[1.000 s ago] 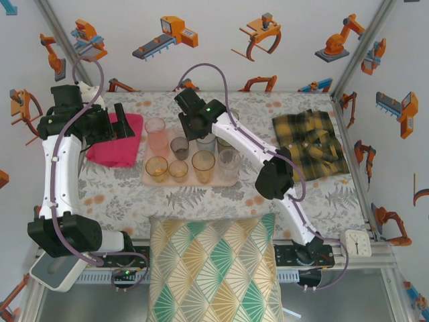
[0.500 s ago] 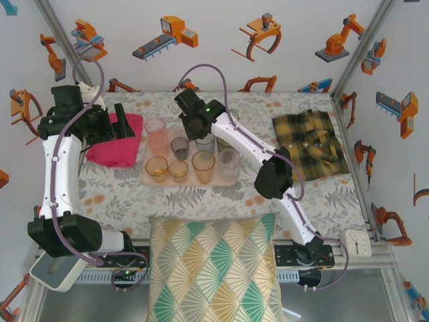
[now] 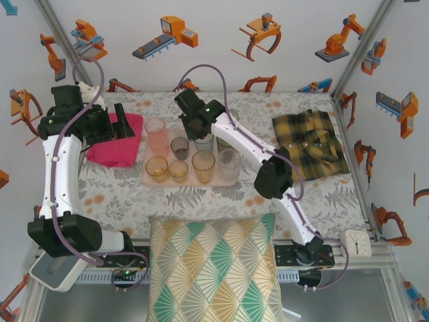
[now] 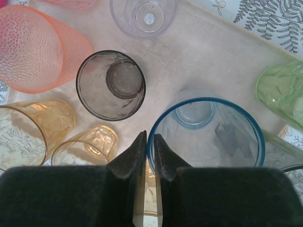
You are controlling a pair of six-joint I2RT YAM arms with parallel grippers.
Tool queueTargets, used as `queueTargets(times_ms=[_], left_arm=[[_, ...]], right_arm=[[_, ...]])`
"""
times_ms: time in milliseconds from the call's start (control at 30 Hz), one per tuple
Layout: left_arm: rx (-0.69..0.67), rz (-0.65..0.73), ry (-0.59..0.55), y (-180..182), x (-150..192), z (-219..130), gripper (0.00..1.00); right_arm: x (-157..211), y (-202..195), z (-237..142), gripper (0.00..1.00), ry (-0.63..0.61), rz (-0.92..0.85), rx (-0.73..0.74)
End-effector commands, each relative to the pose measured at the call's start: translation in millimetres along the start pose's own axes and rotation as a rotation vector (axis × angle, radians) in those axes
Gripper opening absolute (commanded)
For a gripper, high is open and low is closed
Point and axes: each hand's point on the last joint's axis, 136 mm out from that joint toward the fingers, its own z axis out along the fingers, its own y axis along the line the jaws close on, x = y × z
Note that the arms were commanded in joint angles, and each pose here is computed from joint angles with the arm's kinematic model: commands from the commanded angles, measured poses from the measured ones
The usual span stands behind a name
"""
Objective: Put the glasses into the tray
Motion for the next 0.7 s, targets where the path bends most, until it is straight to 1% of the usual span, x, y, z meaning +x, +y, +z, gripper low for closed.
queueTargets(times_ms=[0, 133, 467, 533, 667], left_arm=[[-0.004, -0.008, -0.016, 1.0, -1.8, -3.9, 0.99], [-0.004, -0.006, -0.020, 0.4, -2.9, -5.1, 0.99], [-0.001, -0.010, -0.018, 0.0, -2.0, -5.2, 0.99], [0.000, -0.010, -0.019, -0.4, -2.2, -5.5, 0.99], [0.002, -0.010, -0.022, -0.9, -3.6, -5.9, 0.99]], right_arm=[[-3.4, -1.6, 3.4, 0.09, -0.008, -0.002, -0.001], [-7.0, -1.2, 0.5, 0.06, -0.020, 0.000, -0.006], [-4.4, 1.6, 0.7, 0.11, -0.010, 0.000, -0.023], [-3.9, 0.8, -0.2, 0.14, -0.010, 0.001, -0.020], [-6.0, -1.1, -4.8, 0.23, -0.019, 0.001, -0.012]])
